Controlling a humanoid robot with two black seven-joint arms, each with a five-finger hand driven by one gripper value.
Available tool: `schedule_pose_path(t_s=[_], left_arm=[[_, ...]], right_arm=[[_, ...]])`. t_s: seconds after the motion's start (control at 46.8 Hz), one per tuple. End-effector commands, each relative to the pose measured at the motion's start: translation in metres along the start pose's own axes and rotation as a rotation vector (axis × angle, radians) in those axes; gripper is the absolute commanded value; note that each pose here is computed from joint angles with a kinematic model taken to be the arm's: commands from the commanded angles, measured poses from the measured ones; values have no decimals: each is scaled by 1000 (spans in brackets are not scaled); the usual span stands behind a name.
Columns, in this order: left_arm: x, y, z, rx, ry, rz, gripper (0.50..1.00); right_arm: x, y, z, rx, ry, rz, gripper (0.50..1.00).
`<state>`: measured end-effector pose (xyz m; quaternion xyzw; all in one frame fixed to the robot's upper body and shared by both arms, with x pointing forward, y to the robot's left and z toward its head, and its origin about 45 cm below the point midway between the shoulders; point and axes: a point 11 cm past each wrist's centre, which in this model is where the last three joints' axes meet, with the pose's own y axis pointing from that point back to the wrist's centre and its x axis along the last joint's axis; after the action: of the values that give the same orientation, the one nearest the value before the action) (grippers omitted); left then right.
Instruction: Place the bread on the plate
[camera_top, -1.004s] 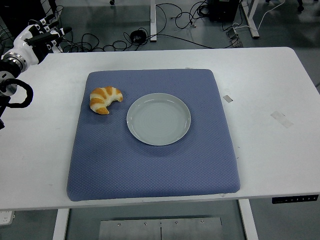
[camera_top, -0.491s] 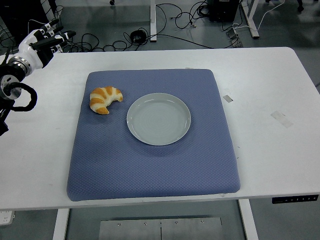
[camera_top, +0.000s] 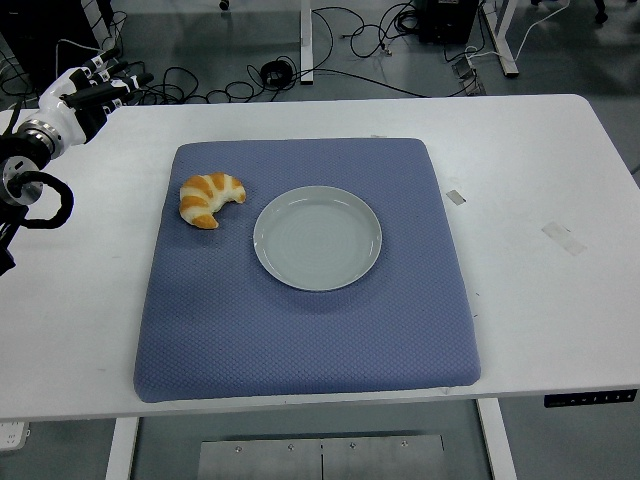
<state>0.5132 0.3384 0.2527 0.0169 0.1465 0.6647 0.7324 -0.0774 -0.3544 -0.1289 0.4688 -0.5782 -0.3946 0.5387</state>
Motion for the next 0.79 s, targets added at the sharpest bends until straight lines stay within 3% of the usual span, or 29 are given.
schedule_pose_path(t_s=[0.0,0.769], left_arm=[[-1,0,-2,11,-19,-4,974],[-2,0,0,9,-19,-7,974]], right_arm=[[0,0,0,0,0,0,1000],[0,0,0,0,0,0,1000]])
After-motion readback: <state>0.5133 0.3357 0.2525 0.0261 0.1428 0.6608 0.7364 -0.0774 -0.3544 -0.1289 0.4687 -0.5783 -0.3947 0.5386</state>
